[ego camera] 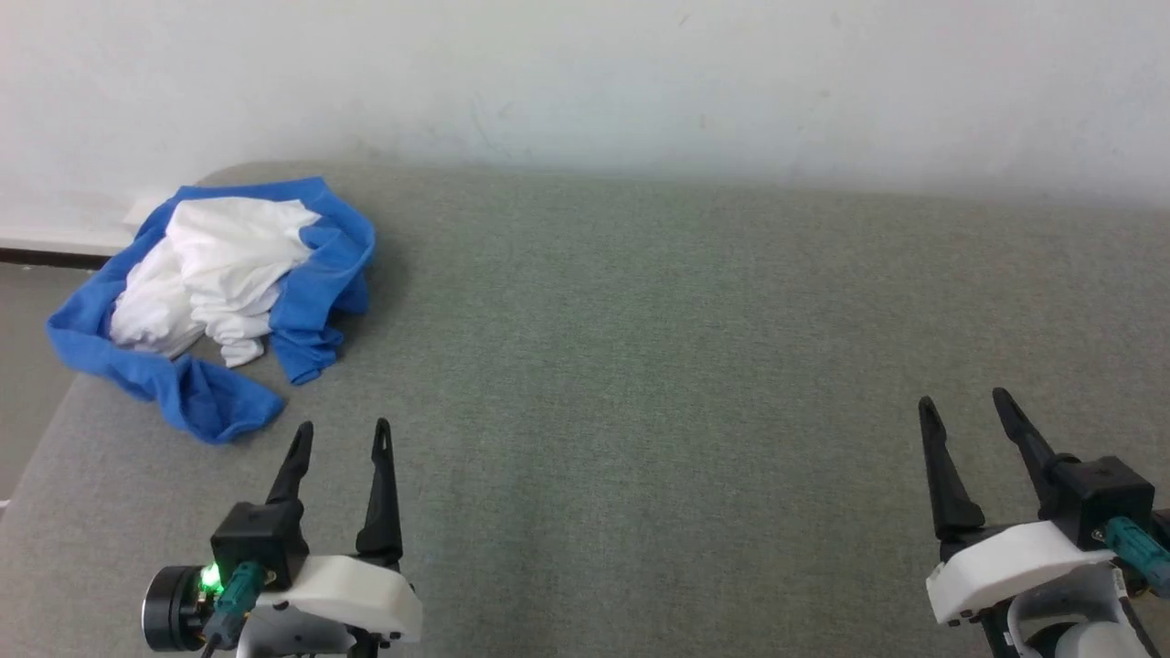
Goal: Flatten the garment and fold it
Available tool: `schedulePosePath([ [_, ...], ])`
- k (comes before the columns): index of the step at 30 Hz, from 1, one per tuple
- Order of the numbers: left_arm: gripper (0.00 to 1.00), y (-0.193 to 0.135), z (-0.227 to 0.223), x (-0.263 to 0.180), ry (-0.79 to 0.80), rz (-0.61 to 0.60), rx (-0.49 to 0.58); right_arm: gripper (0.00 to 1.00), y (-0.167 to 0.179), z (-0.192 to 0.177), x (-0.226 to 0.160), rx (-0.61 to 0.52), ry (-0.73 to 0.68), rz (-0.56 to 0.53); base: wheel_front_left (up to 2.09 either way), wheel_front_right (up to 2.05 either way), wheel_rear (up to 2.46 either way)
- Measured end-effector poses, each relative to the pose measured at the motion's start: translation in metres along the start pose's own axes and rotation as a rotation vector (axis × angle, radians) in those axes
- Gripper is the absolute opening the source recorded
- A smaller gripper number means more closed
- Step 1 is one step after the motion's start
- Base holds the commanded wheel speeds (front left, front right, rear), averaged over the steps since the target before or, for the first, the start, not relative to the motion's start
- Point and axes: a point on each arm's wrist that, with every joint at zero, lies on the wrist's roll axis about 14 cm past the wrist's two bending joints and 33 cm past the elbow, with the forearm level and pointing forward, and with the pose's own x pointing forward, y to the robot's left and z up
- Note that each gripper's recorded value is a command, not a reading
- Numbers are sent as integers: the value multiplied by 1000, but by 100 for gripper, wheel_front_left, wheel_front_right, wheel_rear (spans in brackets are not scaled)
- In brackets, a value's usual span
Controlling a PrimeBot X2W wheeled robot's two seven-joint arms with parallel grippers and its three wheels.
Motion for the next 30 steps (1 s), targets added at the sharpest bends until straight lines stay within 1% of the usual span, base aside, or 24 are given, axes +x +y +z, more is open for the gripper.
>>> schedulePosePath([
  [14, 100, 32, 2, -23, -18, 113, -24, 100, 39, 0, 17, 11, -19, 116, 0, 0, 0],
  [30, 100, 68, 2, -59, -34, 240, -32, 100, 97, -3, 29, 30, -28, 286, 0, 0, 0],
])
